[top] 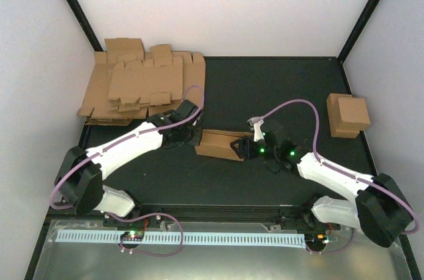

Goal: Fold the paper box

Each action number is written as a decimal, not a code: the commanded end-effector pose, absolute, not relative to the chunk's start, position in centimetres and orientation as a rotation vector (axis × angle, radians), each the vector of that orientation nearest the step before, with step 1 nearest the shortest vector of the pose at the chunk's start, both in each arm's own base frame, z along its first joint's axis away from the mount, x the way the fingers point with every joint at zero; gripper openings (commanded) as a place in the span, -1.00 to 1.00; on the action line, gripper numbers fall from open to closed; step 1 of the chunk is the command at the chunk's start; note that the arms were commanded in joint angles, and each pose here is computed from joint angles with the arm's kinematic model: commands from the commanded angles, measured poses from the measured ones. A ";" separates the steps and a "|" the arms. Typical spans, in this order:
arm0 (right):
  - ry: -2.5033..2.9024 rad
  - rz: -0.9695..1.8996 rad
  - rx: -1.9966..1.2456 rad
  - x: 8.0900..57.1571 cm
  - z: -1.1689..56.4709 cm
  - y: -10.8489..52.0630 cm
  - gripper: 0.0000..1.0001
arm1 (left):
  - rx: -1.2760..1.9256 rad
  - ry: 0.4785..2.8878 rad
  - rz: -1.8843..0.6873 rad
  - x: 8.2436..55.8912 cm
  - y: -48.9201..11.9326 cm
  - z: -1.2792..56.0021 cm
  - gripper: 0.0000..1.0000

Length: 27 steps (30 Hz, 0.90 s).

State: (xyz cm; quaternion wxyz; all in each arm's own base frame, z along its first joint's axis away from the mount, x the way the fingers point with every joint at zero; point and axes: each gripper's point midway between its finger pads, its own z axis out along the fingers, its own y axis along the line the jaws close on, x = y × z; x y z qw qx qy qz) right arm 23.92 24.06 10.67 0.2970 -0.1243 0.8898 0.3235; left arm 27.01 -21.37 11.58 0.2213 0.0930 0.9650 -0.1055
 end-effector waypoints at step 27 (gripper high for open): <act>2.324 0.589 -0.538 24.4 14.9 20.5 0.38 | 0.314 2.710 -0.369 25.2 -21.5 10.7 -0.97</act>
